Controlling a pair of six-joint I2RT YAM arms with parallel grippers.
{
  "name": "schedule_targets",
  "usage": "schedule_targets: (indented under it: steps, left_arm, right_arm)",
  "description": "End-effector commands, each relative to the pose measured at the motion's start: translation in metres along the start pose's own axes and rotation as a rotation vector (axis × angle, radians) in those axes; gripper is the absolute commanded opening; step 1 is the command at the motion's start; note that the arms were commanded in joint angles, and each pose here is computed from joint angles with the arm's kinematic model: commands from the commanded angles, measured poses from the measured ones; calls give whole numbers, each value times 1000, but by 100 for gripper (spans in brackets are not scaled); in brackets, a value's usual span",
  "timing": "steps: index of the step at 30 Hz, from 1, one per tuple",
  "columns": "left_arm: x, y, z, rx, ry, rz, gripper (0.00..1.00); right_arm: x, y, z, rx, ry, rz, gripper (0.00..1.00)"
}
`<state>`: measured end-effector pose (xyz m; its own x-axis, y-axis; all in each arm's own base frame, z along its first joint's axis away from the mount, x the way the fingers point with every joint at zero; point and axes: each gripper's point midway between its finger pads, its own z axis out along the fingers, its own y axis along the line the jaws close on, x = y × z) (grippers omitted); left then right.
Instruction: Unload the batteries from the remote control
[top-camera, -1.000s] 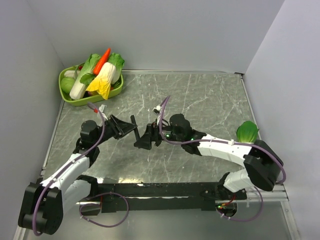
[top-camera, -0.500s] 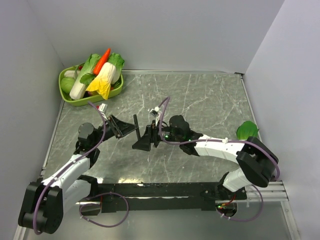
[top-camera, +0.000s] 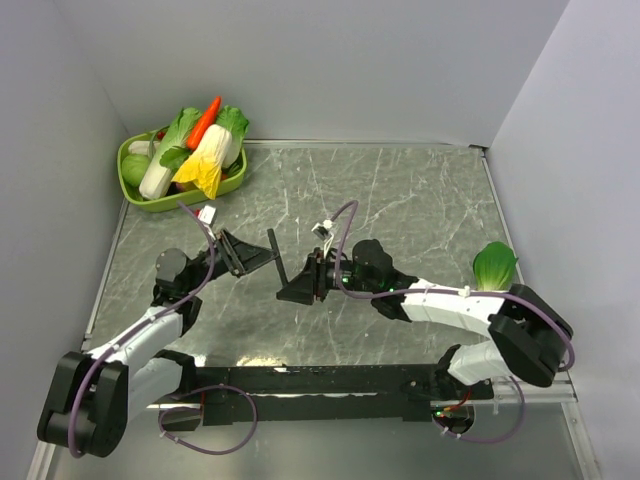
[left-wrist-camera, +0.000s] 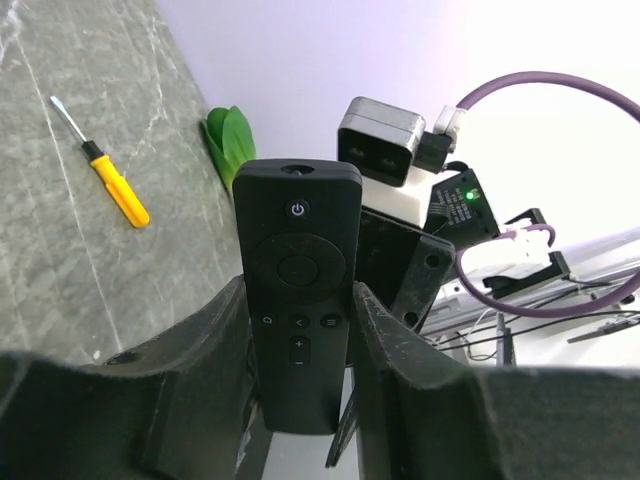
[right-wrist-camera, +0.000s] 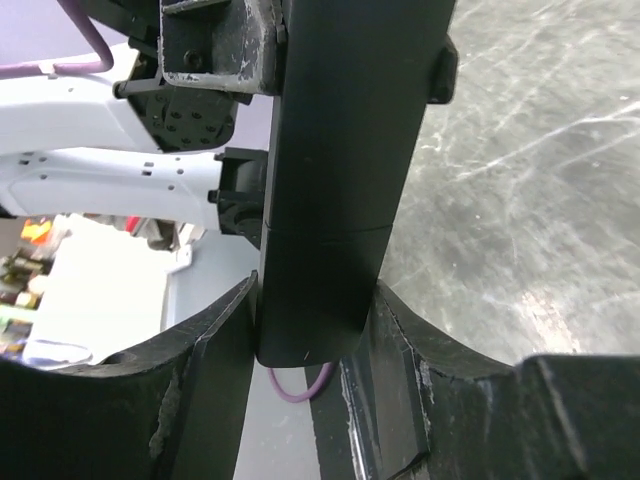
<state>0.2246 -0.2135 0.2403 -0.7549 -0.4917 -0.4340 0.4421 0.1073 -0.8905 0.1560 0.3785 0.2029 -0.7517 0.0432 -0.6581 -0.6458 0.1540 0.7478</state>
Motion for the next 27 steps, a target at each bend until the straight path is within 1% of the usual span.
schedule_targets:
  steps: [1,2,4,5,6,7,8,9,10,12,14,15,19,21,23,24,25,26,27]
  left_arm:
    - [-6,1,3,-1,-15,13,55]
    - [-7,4,3,-18,-17,10,59]
    - [-10,13,5,-71,-19,1,67]
    - [-14,16,6,-95,-38,2,75]
    - [-12,27,5,-148,-31,-14,78]
    - [-16,25,7,-158,-37,-2,83]
    - [-20,26,7,-175,-54,6,85]
    - [-18,34,5,-217,-45,-5,87]
    - [-22,30,7,-218,-50,8,88]
    - [-24,34,8,-248,-55,15,89]
    - [-24,44,10,-312,-46,-9,89]
    - [-23,45,11,-318,-38,-14,89]
    - [-21,42,17,-306,-36,-17,89]
    - [-26,42,22,-334,-46,3,89]
    - [-24,53,21,-392,-35,-5,88]
    - [-28,52,24,-403,-38,-2,87]
    - [-28,62,23,-447,-35,-16,85]
    - [-28,63,24,-450,-30,-21,84]
    - [-27,63,25,-448,-26,-21,81]
  right_arm:
    - [-31,20,-12,11,-115,-133,17]
    - [-27,14,-15,58,-93,-123,17]
    - [-35,6,-17,127,-101,-158,15]
    - [-35,0,-17,161,-92,-160,15]
    - [-28,-12,-20,220,-53,-166,13]
    - [-33,-15,-20,251,-63,-179,12]
    - [-33,-21,-20,278,-53,-195,11]
    - [-28,-29,-22,313,-29,-189,11]
    - [-29,-30,-22,325,-26,-196,10]
    - [-28,-35,-23,353,-23,-220,9]
    - [-29,-39,-24,387,-33,-243,8]
    - [-31,-38,-22,399,-39,-258,9]
    - [-29,-49,-22,504,5,-287,8]
    - [-30,-48,-17,531,12,-318,8]
    - [-29,-47,-15,541,22,-342,8]
    - [-30,-41,-12,534,20,-353,8]
    - [-29,-37,-10,523,23,-363,8]
    - [-33,-36,-10,539,6,-373,8]
    - [-33,-33,-8,540,2,-384,8]
